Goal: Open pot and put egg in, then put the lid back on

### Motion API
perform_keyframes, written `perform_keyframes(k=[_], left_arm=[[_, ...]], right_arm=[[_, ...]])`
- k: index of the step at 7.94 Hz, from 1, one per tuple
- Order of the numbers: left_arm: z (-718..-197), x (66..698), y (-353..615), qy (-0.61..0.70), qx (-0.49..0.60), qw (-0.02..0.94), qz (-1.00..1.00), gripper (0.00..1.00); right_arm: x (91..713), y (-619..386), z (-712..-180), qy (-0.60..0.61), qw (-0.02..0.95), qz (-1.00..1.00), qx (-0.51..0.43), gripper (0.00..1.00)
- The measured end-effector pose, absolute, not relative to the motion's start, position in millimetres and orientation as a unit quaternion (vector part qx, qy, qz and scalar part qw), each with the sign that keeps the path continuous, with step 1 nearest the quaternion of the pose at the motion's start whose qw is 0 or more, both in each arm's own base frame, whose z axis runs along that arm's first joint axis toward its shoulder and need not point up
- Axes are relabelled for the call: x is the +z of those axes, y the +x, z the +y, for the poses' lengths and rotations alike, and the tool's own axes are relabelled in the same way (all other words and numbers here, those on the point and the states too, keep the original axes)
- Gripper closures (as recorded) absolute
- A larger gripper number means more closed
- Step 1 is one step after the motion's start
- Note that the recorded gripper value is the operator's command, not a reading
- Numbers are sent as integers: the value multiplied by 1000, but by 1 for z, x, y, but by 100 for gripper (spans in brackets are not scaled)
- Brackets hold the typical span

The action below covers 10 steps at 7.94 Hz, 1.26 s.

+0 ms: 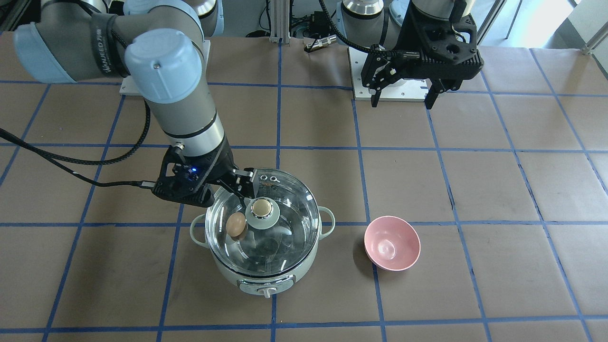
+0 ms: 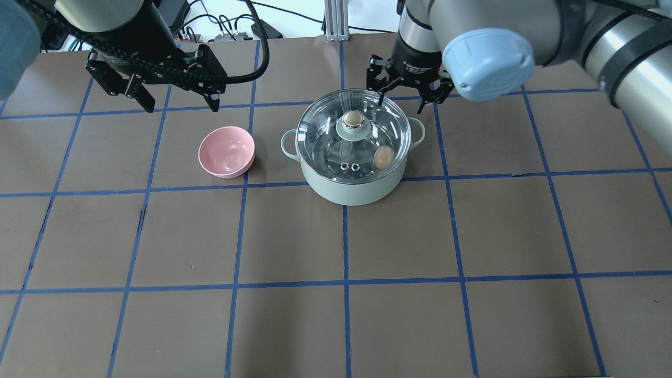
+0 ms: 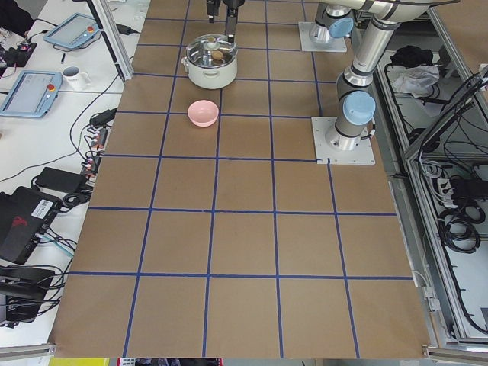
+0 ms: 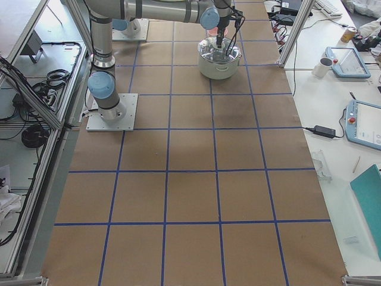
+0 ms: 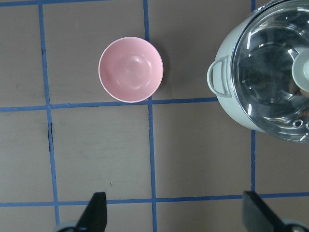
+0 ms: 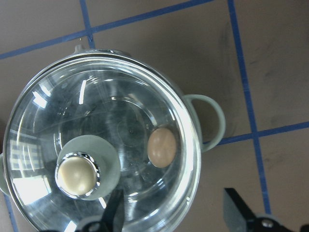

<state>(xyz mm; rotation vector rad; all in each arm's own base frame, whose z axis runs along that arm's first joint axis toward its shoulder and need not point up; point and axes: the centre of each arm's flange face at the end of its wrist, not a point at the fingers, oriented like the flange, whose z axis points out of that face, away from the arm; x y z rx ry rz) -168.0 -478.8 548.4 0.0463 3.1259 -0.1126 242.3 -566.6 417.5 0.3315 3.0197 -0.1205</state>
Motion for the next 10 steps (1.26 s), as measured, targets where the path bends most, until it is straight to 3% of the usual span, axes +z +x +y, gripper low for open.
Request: perform_keyframes(k=[4, 7, 10], left_arm=[[-479, 548, -168, 15, -36, 7, 999, 0], [-479, 548, -168, 15, -36, 7, 999, 0], [-479, 548, -168, 16, -36, 6, 999, 0]], right_arm=[[512, 166, -500, 50, 18, 998, -29, 12], [524, 147, -491, 17, 12, 999, -29, 0], [529, 144, -487, 10, -2, 999, -35, 0]])
